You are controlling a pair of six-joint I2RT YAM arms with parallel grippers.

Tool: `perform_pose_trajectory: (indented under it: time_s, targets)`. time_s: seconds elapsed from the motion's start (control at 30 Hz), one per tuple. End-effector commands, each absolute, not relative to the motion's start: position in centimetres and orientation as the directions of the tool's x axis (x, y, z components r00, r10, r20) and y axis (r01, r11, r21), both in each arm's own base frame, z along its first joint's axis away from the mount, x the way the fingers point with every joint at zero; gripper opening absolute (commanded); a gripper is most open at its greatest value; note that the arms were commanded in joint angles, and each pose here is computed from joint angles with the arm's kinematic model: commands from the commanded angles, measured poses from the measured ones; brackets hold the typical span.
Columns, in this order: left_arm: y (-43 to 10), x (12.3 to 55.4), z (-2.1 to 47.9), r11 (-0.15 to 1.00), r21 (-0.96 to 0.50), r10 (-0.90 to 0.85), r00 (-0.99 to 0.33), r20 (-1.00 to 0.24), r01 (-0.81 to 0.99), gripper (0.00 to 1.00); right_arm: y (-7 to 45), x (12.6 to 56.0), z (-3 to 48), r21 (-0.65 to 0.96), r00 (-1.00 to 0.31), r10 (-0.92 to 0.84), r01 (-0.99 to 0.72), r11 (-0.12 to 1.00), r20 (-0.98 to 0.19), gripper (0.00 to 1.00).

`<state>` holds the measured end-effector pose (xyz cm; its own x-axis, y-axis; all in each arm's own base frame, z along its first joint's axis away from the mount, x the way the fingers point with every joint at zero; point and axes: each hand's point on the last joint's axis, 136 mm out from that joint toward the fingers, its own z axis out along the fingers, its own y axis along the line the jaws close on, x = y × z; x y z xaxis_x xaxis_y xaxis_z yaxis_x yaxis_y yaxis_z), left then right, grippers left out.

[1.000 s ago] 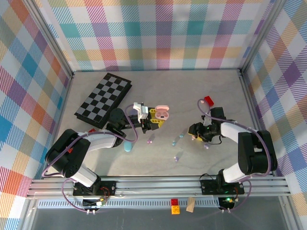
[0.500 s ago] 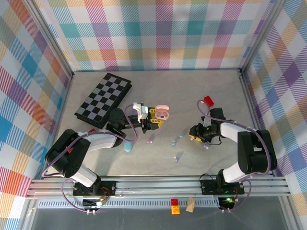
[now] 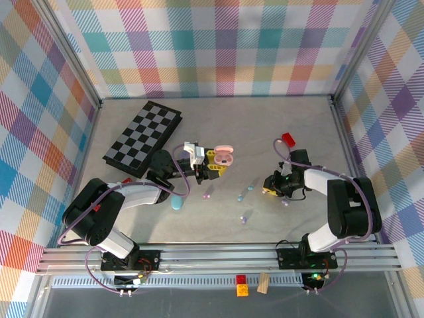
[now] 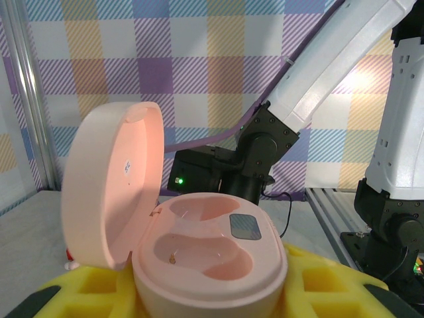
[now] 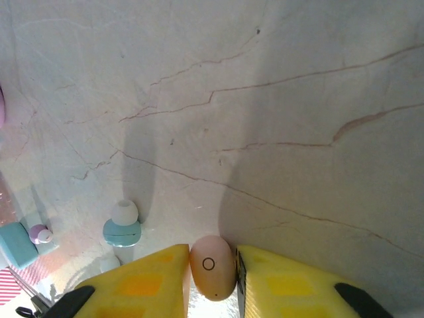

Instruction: Insert wireless bluetooth earbuds into charging case

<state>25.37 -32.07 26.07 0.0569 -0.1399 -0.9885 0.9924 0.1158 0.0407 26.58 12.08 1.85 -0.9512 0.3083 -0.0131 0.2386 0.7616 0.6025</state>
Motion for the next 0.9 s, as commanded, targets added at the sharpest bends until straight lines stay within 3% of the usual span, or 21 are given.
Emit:
perform_pose_trajectory:
  time_s: [0.0, 0.33, 0.57, 0.87]
  targets:
    - [-31.7, 25.1, 27.3, 0.102, 0.085, -0.169, 0.102, -0.980, 0.991, 0.28, 12.1, 26.1, 1.4, 0.591, -0.948, 0.316, 0.268, 0.761, 0.022, 0.19]
    - [-31.6, 26.2, 26.1, 0.147, 0.073, -0.153, 0.095, -0.984, 0.986, 0.28, 11.8, 26.3, 3.5, 0.581, -0.937, 0.346, 0.260, 0.771, -0.040, 0.15]
    - [-32.0, 28.8, 23.5, 0.240, 0.072, -0.067, 0.091, -0.994, 0.968, 0.28, 11.2, 27.1, 7.1, 0.525, -0.917, 0.365, 0.236, 0.818, -0.157, 0.15]
    - [-32.8, 31.1, 22.2, 0.279, 0.067, -0.079, 0.093, -0.993, 0.958, 0.28, 12.6, 27.8, 12.5, 0.521, -0.897, 0.335, 0.147, 0.841, -0.288, 0.15]
